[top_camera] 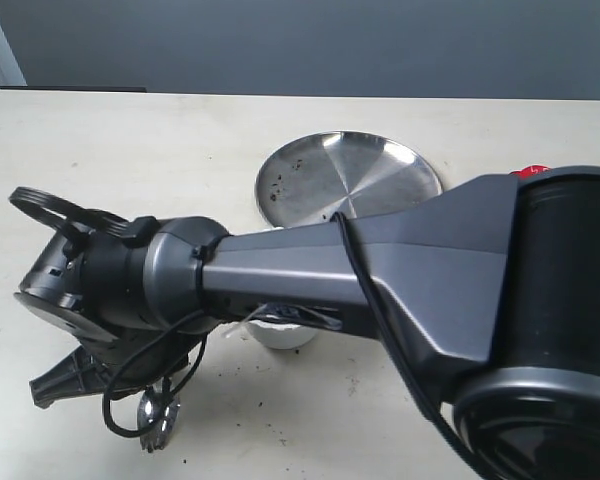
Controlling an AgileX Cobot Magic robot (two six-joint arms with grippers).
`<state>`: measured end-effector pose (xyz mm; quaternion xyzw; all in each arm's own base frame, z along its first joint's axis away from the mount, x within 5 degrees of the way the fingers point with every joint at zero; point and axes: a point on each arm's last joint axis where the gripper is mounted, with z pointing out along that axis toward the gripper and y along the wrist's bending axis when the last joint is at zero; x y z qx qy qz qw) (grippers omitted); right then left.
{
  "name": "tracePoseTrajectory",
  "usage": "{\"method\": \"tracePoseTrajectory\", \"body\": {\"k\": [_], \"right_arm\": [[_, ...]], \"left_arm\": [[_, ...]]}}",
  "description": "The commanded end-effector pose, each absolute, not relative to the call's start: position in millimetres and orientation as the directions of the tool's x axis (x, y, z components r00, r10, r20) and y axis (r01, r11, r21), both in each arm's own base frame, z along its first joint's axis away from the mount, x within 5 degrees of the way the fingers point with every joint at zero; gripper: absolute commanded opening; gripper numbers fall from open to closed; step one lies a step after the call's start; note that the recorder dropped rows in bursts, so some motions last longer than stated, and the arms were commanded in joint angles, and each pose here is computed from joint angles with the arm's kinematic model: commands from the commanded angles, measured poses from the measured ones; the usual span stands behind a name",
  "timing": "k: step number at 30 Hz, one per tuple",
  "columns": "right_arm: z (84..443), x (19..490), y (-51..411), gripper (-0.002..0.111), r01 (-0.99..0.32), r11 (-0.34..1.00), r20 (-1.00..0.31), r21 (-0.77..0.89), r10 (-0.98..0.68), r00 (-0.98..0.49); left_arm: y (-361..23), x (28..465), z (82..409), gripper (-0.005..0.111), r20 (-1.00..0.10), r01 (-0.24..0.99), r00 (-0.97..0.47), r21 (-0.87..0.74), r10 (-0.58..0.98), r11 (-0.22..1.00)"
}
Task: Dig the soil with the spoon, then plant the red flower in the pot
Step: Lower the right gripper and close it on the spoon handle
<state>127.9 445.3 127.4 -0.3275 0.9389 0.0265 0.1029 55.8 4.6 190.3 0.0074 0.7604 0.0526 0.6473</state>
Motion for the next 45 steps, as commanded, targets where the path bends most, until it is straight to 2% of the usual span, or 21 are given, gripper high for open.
{"method": "tracePoseTrajectory", "body": {"k": [1, 8, 11, 18, 27, 33, 41, 45], "right_arm": [[129.5, 130.8, 438.7, 0.026, -0.628, 0.774, -0.203, -0.073, -0.628, -0.751], [128.3, 135.6, 431.6, 0.026, -0.619, 0.767, -0.191, -0.171, -0.642, -0.743], [128.0, 134.6, 431.6, 0.026, -0.616, 0.771, -0.182, -0.163, -0.637, -0.749], [126.2, 122.3, 440.6, 0.026, -0.643, 0.766, -0.141, -0.002, -0.637, -0.758], [125.8, 101.8, 443.5, 0.026, -0.712, 0.702, -0.107, 0.000, -0.708, -0.698], [126.7, 97.1, 444.6, 0.026, -0.759, 0.645, -0.151, -0.089, -0.762, -0.630], [153.6, 108.3, 442.4, 0.026, -0.741, 0.652, -0.263, -0.160, -0.752, -0.605], [156.2, 110.4, 443.4, 0.026, -0.733, 0.660, -0.292, -0.166, -0.743, -0.602]], "left_arm": [[4.1, 55.4, 192.1, 0.000, -0.986, -0.052, -0.149, 0.080, 0.072, 0.995], [4.1, 55.4, 192.1, 0.000, -0.986, -0.052, -0.149, 0.080, 0.072, 0.995], [4.1, 55.4, 192.1, 0.000, -0.986, -0.052, -0.149, 0.080, 0.072, 0.995], [4.1, 55.4, 192.1, 0.000, -0.986, -0.052, -0.149, 0.080, 0.072, 0.995], [4.1, 55.4, 192.3, 0.000, -0.987, -0.052, -0.147, 0.080, 0.072, 0.995], [4.1, 55.4, 192.3, 0.000, -0.987, -0.052, -0.147, 0.080, 0.072, 0.995], [4.1, 55.4, 192.3, 0.000, -0.987, -0.052, -0.147, 0.080, 0.072, 0.995], [4.1, 55.4, 192.3, 0.000, -0.987, -0.052, -0.147, 0.080, 0.072, 0.995]]}}
